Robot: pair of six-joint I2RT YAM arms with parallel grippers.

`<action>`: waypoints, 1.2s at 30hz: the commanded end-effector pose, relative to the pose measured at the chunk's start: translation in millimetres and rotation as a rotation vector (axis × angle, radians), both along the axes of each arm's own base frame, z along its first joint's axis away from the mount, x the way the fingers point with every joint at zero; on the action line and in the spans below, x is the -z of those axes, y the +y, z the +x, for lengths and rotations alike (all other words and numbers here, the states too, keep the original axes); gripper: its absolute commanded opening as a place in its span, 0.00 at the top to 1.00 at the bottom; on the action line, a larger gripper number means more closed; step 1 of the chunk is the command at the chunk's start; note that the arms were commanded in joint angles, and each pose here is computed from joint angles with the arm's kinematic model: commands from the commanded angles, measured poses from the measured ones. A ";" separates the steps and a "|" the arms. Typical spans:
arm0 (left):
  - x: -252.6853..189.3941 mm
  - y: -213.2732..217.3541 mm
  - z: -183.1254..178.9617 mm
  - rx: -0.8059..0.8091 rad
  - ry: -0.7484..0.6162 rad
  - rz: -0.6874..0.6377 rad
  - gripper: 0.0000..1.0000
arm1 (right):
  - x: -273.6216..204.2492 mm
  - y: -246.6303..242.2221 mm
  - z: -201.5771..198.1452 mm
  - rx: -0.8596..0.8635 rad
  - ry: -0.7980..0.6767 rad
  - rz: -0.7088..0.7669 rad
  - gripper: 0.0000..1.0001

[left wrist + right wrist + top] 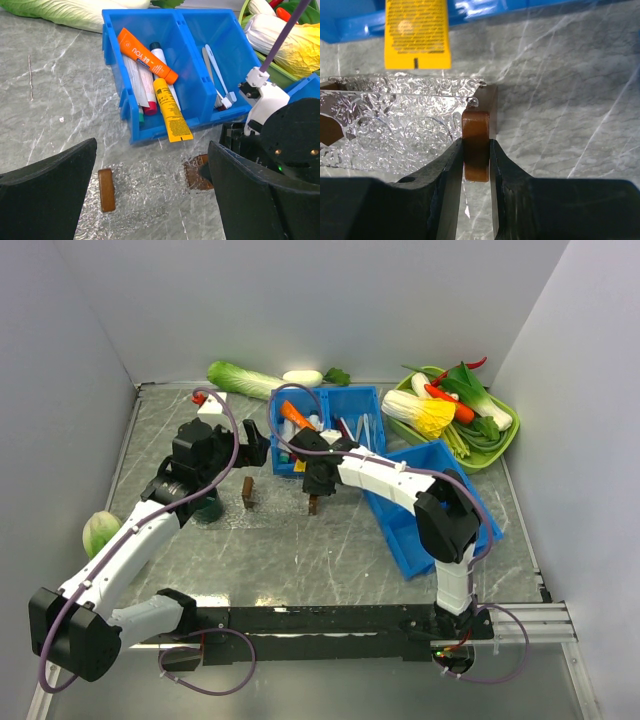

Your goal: Prepare toiletry sets of a toothbrush and toothpaste on the tray

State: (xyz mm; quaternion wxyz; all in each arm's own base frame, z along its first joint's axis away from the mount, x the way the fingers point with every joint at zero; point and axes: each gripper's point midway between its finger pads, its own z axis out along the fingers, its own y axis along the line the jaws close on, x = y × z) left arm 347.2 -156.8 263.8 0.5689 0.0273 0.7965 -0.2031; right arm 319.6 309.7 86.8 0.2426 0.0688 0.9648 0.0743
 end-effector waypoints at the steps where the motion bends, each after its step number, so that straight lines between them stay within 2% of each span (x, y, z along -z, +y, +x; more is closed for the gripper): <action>1: -14.4 -4.9 3.6 0.010 -0.036 -0.035 0.04 | -19.7 23.6 6.0 -0.021 -0.037 0.048 1.00; 19: -15.5 -2.7 3.7 -0.002 -0.037 -0.034 0.04 | -23.6 51.5 5.6 -0.083 -0.054 0.044 1.00; 26: -14.4 24.9 8.7 -0.136 -0.041 0.010 0.04 | -23.9 61.6 4.3 -0.102 -0.057 0.068 1.00; 36: -20.1 59.5 15.4 -0.245 -0.058 -0.023 0.04 | -27.0 60.7 6.6 -0.105 -0.069 0.064 1.00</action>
